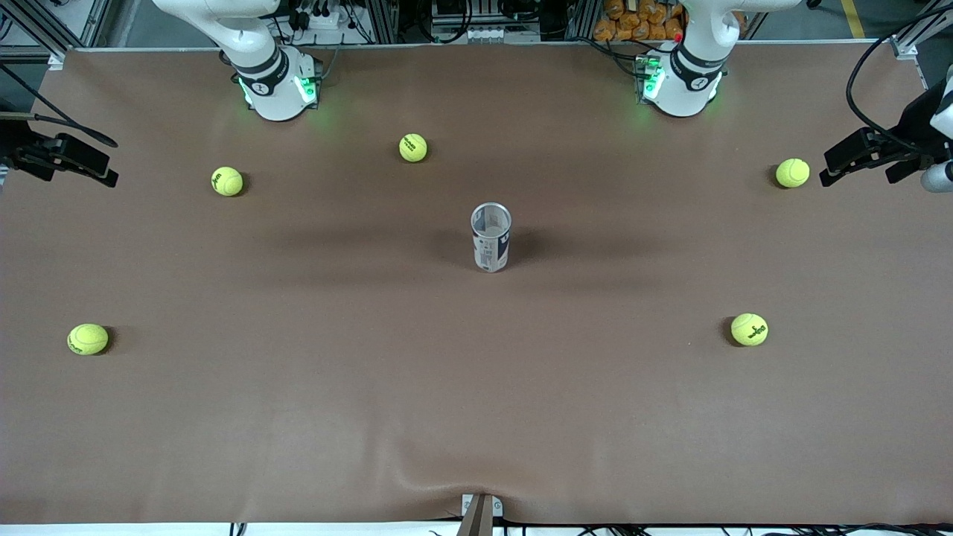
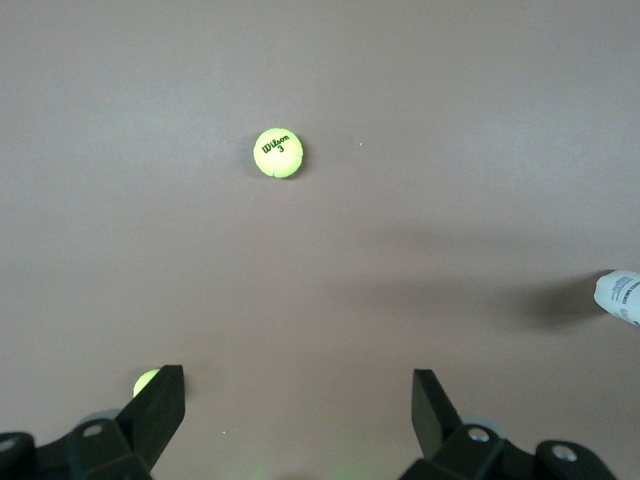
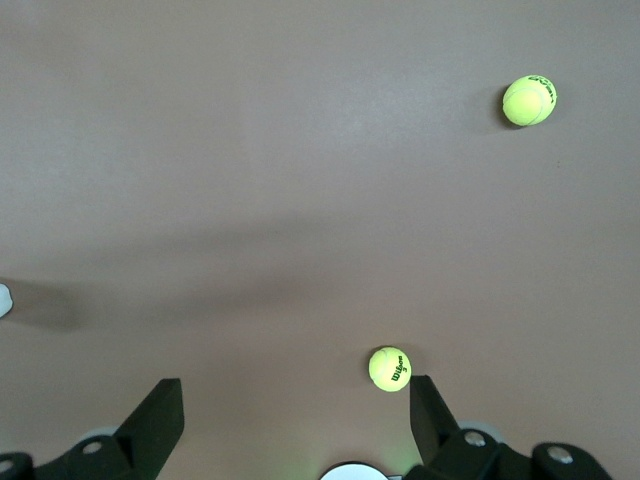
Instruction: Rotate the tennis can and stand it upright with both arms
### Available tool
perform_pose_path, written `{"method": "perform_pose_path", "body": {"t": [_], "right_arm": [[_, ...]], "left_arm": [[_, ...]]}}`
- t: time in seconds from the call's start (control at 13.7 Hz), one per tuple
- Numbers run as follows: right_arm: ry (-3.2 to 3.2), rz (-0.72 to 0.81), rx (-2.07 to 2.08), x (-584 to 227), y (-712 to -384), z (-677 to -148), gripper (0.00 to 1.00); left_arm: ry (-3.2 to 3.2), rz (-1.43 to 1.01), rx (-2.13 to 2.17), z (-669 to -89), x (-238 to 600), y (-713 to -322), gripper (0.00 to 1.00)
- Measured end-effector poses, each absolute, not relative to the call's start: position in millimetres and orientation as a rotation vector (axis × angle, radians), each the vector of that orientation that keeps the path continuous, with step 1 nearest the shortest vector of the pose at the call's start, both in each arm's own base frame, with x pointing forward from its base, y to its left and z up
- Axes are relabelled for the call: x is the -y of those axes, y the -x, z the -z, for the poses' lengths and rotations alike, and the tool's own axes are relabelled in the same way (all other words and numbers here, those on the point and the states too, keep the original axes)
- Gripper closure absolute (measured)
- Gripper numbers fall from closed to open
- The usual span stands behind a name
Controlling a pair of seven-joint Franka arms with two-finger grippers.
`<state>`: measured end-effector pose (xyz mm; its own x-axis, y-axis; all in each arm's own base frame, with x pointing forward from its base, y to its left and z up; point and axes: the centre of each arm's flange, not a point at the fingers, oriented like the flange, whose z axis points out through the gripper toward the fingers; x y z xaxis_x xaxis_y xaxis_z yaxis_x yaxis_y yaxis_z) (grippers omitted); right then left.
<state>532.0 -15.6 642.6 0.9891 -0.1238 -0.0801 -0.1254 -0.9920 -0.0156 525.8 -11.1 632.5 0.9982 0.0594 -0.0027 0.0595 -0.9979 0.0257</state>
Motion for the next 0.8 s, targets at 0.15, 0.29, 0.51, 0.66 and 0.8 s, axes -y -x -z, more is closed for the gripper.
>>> {"method": "perform_pose_path", "body": {"t": [0.15,0.29,0.51,0.66,0.8], "right_arm": [[3.113,-0.121,-0.195,15.5,-532.1,-642.7,0.00],[3.113,-0.121,-0.193,15.0,-532.1,-642.7,0.00],[3.113,-0.121,-0.193,15.1,-532.1,-642.7,0.00],[3.113,-0.122,-0.194,15.1,-532.1,-642.4,0.00],[3.113,-0.123,-0.194,15.1,-532.1,-642.2,0.00]], "left_arm": [[-3.114,0.004,-0.093,-632.5,11.1,-525.8,0.00],[-3.114,0.004,-0.093,-632.5,11.1,-525.8,0.00],[-3.115,0.004,-0.092,-632.5,11.1,-525.8,0.00],[-3.115,0.004,-0.073,-632.4,11.1,-525.8,0.00],[-3.116,0.006,-0.049,-631.9,10.7,-525.8,0.00]]}}
